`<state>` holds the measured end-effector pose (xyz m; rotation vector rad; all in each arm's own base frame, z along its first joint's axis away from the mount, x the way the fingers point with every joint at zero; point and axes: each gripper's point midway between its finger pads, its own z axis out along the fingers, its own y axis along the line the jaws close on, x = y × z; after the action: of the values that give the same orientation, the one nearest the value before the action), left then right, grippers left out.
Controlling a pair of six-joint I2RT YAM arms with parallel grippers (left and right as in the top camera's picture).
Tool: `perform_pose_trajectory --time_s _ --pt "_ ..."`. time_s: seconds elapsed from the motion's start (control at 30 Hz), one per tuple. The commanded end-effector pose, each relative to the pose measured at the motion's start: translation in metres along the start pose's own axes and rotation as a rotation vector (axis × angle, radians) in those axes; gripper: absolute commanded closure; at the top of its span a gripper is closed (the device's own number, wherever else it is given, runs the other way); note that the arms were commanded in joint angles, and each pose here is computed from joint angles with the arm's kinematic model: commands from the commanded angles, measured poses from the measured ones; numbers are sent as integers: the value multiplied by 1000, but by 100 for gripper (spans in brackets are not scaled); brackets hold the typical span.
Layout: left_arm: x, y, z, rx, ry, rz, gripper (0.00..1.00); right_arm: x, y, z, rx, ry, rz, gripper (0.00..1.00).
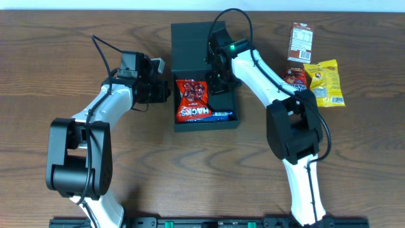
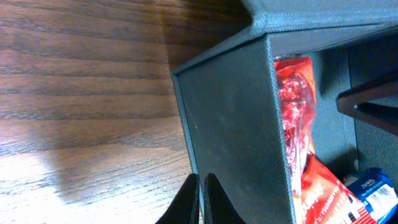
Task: Pack container
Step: 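Press the HACKS bag down inside the box with the right gripper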
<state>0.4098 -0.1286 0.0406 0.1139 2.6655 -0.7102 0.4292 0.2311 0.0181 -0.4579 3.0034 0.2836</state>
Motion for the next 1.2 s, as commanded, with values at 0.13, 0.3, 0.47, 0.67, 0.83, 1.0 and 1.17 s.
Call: perform_pose_trajectory --time_s 0.13,0.3,0.47,0.67,0.83,1.0,1.17 --pt "3 -6 7 17 17 -2 94 2 9 17 3 14 -32 98" --pt "3 -6 7 18 17 -2 94 1 21 19 -5 2 -56 98" --pt "4 -8 7 29 19 -2 94 3 33 25 -15 5 -79 98" --pt "4 -10 7 36 21 -2 94 11 47 36 -45 34 -100 99" --pt "4 -10 7 36 21 -2 94 13 61 37 -78 36 -116 99" --pt "4 -10 7 36 21 -2 94 16 70 37 -104 45 -129 98" --pt "4 -10 7 37 21 -2 94 17 74 36 -121 46 -138 98"
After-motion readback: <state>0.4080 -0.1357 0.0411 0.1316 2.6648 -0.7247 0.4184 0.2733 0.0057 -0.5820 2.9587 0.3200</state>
